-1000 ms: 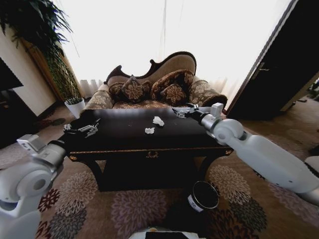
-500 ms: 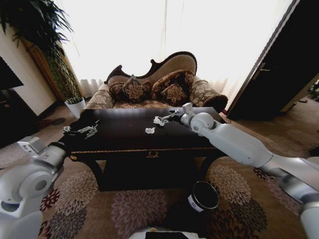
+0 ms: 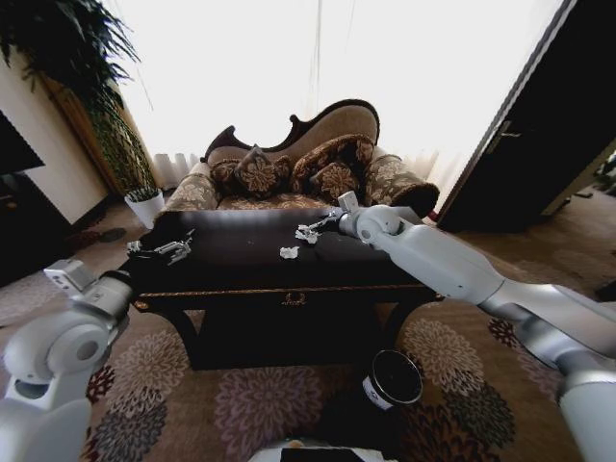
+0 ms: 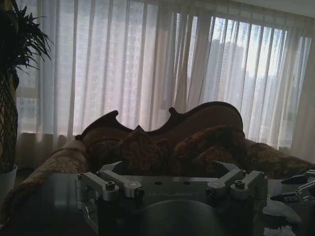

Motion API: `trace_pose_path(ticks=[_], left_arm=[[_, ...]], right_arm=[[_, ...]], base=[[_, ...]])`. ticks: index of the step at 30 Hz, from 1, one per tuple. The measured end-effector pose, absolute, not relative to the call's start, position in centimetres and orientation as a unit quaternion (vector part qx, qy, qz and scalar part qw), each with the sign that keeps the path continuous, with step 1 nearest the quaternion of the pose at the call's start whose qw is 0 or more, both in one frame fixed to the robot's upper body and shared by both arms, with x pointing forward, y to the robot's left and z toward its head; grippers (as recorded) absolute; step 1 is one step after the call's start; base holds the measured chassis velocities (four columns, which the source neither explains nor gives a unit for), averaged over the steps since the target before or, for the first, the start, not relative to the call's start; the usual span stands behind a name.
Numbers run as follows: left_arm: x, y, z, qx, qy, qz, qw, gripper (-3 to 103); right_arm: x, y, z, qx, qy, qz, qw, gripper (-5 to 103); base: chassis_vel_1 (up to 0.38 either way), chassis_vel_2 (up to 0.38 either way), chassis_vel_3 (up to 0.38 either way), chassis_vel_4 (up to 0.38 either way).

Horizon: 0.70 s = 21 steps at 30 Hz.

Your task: Move to the front of the table and place the trash on the table into the trash bin.

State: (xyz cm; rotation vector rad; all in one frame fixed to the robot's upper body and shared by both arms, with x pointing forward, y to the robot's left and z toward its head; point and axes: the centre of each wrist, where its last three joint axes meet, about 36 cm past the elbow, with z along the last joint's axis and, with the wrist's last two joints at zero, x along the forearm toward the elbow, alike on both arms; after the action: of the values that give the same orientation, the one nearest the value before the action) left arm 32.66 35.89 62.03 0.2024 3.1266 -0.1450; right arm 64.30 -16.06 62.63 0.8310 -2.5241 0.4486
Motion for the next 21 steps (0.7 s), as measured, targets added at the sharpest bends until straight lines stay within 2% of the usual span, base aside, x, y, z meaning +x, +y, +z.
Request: trace_pose_path(ticks=[8,19,21], left_arm=[[31.9,36.5,62.0,0.051,0.998,-0.044,0.002,100],[32.3,36.3,61.8,0.057,0.997,-0.049,0.001,100],[32.4,36.2,61.8,0.057,0.997,-0.048,0.002,100]], right_arm=[[65.0,-13.5,61.5,0.305,-0.905,0.181,0.237,100],[65.8,-14.9,60.8,0.283,-0.909,0.186,0.243,100],[65.7,-15.2,60.3,0.283,-0.908,0.186,0.247,103]], base=[[0.000,0.000,0.000,0.000],[0.000,0.000,0.000,0.000],[0.000,0.000,0.000,0.000]])
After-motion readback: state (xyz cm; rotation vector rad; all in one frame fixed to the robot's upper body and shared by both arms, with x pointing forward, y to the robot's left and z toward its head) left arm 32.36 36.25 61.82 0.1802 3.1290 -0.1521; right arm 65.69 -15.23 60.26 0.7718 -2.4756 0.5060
